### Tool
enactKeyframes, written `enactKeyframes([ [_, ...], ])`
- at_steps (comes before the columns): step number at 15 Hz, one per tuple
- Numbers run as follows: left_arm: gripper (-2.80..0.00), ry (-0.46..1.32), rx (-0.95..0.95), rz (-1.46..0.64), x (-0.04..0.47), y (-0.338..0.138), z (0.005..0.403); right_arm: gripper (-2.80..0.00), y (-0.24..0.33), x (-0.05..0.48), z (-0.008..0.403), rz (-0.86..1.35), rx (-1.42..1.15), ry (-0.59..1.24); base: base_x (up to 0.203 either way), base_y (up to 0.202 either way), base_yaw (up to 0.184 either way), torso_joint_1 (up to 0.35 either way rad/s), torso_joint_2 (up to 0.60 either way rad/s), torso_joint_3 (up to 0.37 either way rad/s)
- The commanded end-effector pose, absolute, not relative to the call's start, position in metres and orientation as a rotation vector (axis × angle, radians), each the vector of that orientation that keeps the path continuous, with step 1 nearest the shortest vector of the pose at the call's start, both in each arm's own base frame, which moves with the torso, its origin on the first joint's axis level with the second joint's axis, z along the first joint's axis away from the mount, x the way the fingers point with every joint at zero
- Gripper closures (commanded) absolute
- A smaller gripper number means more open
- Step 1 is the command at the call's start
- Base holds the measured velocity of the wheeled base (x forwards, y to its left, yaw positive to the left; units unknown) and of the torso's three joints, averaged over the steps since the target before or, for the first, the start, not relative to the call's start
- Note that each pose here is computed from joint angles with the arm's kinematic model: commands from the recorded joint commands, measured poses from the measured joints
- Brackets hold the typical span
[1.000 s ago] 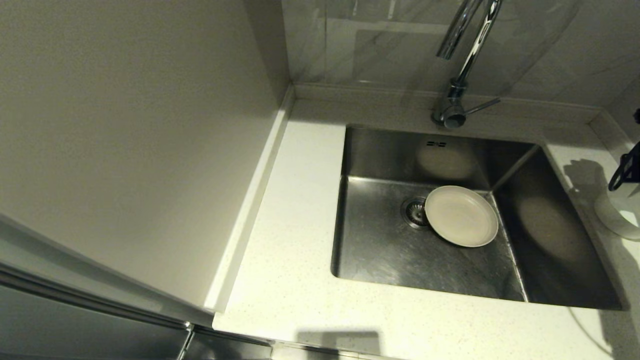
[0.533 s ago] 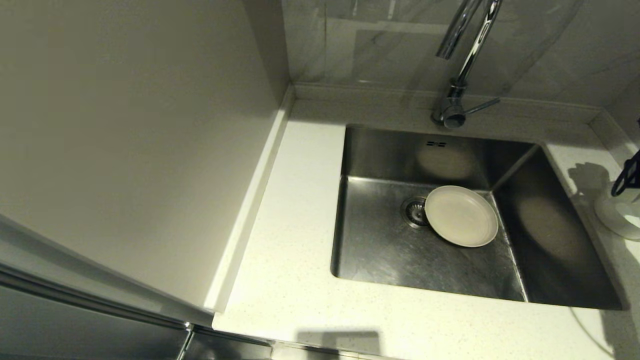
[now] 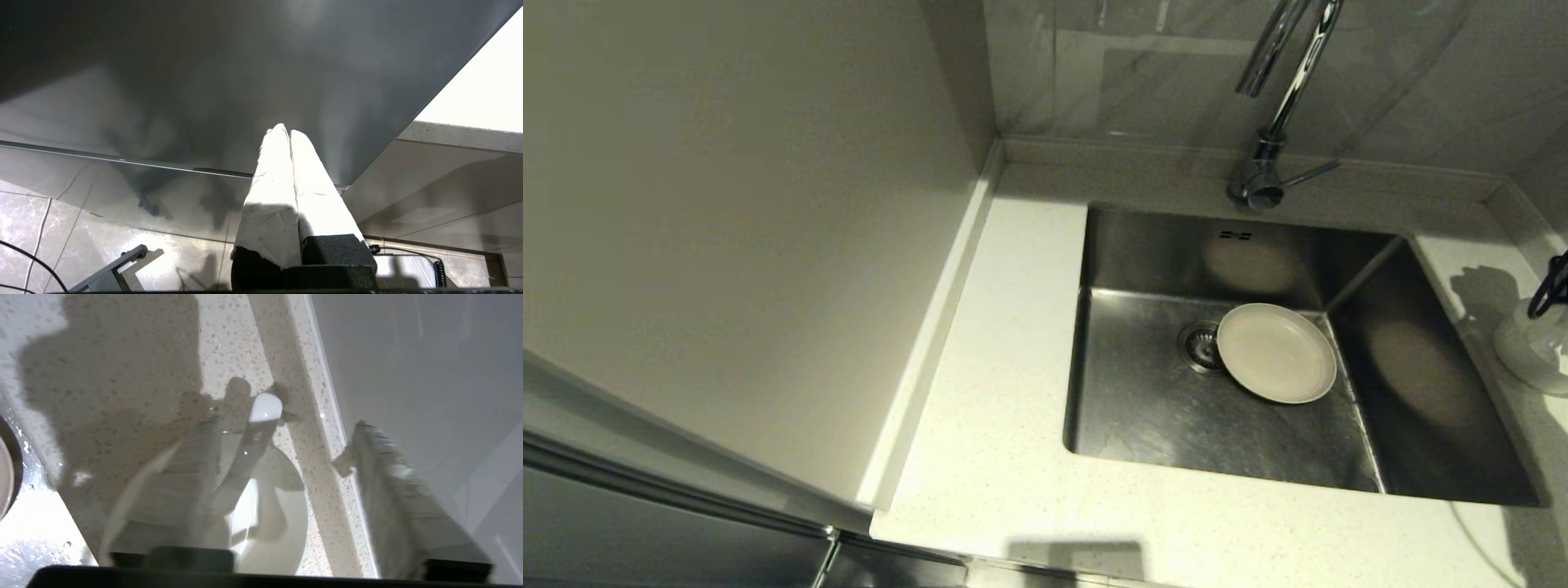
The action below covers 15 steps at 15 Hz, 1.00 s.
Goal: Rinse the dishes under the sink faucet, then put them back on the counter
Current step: Place the spoon on the bowl, then put a plate back to the table from the sink
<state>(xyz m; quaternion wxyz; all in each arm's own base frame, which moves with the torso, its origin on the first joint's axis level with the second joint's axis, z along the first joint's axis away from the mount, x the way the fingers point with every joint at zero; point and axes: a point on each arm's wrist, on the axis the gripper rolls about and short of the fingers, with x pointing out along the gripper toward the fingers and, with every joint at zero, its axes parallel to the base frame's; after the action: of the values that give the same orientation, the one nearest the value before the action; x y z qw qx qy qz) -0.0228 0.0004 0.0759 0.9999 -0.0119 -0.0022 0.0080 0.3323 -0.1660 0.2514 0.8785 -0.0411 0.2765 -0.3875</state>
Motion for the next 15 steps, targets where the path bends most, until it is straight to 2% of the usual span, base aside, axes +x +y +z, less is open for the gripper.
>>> enactKeyframes([
  [1, 0.0, -0.008, -0.025, 0.017, -0.023, 0.0, 0.076, -2.8, -0.165, 0.33, 0.257, -0.811, -0.088, 0.559, 0.0, 0.0, 0.0, 0.0, 0.0, 0.0],
  [4, 0.0, -0.008, -0.025, 0.017, -0.023, 0.0, 0.076, -2.8, -0.156, 0.33, 0.281, -0.797, -0.097, 0.443, 0.0, 0.0, 0.0, 0.0, 0.0, 0.0],
  [8, 0.0, -0.008, -0.025, 0.017, -0.023, 0.0, 0.076, -2.8, -0.102, 0.335, 0.306, -0.633, -0.135, 0.351, 0.0, 0.0, 0.0, 0.0, 0.0, 0.0],
  [13, 0.0, -0.008, -0.025, 0.017, -0.023, 0.0, 0.076, -2.8, -0.012, 0.337, 0.292, -0.424, -0.204, 0.403, 0.0, 0.0, 0.0, 0.0, 0.0, 0.0],
  [15, 0.0, -0.008, -0.025, 0.017, -0.023, 0.0, 0.076, -2.8, 0.002, 0.336, 0.279, -0.387, -0.232, 0.469, 0.0, 0.0, 0.0, 0.0, 0.0, 0.0],
])
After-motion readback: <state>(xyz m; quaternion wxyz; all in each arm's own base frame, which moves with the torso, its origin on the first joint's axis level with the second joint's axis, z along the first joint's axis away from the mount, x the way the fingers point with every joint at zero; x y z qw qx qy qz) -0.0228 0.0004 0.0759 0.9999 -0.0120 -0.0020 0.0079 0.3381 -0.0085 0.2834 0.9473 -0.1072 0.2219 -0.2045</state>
